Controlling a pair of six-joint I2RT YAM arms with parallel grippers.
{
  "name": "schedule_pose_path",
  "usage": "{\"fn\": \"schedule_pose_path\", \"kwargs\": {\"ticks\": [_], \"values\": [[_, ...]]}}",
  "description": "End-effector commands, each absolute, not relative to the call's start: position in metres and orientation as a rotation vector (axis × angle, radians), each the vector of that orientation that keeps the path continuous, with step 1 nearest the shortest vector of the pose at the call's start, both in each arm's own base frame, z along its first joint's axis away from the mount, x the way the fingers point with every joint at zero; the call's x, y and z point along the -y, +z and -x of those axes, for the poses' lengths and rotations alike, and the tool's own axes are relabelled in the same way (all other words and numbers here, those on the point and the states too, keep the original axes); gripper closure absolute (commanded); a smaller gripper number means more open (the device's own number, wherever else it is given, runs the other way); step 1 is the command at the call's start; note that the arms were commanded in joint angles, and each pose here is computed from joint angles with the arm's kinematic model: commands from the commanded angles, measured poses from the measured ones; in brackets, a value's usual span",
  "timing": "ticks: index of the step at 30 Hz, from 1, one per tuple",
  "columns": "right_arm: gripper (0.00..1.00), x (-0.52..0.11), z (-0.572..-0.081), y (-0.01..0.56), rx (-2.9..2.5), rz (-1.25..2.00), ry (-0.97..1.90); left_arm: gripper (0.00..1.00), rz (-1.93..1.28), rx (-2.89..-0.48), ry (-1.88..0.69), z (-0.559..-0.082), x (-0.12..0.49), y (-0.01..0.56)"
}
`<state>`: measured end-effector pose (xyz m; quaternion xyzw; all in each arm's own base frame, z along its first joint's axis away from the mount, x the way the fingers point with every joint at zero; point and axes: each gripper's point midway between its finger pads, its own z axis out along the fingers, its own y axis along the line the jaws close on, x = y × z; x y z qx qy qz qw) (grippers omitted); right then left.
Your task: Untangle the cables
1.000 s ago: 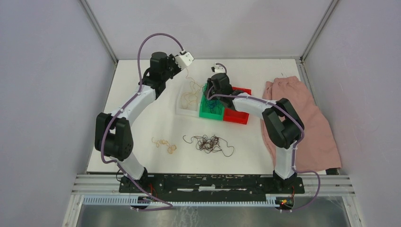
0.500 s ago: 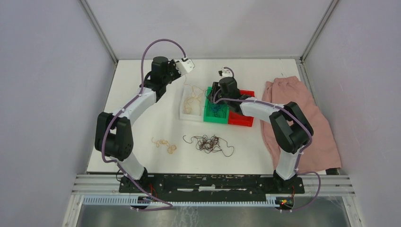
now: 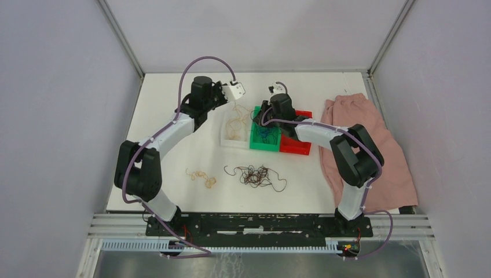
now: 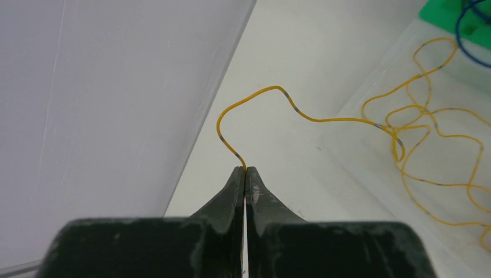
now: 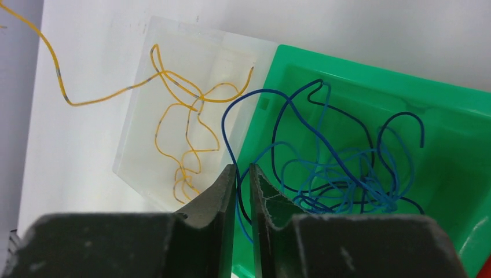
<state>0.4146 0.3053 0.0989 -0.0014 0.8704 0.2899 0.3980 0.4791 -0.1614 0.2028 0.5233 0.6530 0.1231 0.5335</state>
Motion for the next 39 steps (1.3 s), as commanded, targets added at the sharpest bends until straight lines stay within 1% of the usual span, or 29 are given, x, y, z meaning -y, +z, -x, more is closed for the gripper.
{"fn": "schedule_pose_path", "kwargs": {"ticks": [1, 3, 6, 9, 13, 18, 28, 31, 35, 37, 39], "values": [[0.82, -0.334, -0.418, 0.106, -2.181, 0.001, 0.902, 0.97, -1.178, -1.475, 0.148, -0.462, 0.195, 0.251], [0.82, -0.34, -0.421, 0.103, -2.169, -0.024, 0.945, 0.97, -1.108, -1.546, 0.026, -0.455, 0.209, 0.25], [0.85, -0.343, -0.425, 0.102, -2.15, -0.053, 0.972, 0.97, -1.071, -1.628, -0.074, -0.444, 0.227, 0.24], [0.85, -0.342, -0.427, 0.102, -2.142, -0.065, 0.962, 0.97, -1.048, -1.686, -0.118, -0.438, 0.238, 0.225], [0.86, -0.339, -0.43, 0.105, -2.127, -0.079, 0.942, 0.97, -0.986, -1.774, -0.112, -0.441, 0.234, 0.199], [0.87, -0.34, -0.431, 0.104, -2.126, -0.094, 0.954, 0.97, -0.862, -1.829, -0.269, -0.441, 0.241, 0.19], [0.88, -0.335, -0.429, 0.101, -2.125, -0.111, 0.937, 0.97, -0.712, -1.908, -0.583, -0.438, 0.254, 0.177], [0.88, -0.334, -0.429, 0.099, -2.129, -0.114, 0.928, 0.97, -0.716, -1.938, -0.531, -0.439, 0.247, 0.167], [0.88, -0.33, -0.428, 0.101, -2.125, -0.12, 0.914, 0.97, -0.767, -1.993, -0.197, -0.452, 0.205, 0.134], [0.88, -0.332, -0.429, 0.105, -2.118, -0.119, 0.92, 0.97, -0.844, -1.989, -0.104, -0.45, 0.193, 0.116], [0.88, -0.333, -0.429, 0.108, -2.113, -0.116, 0.93, 0.97, -0.889, -1.961, -0.066, -0.449, 0.19, 0.107]]}}
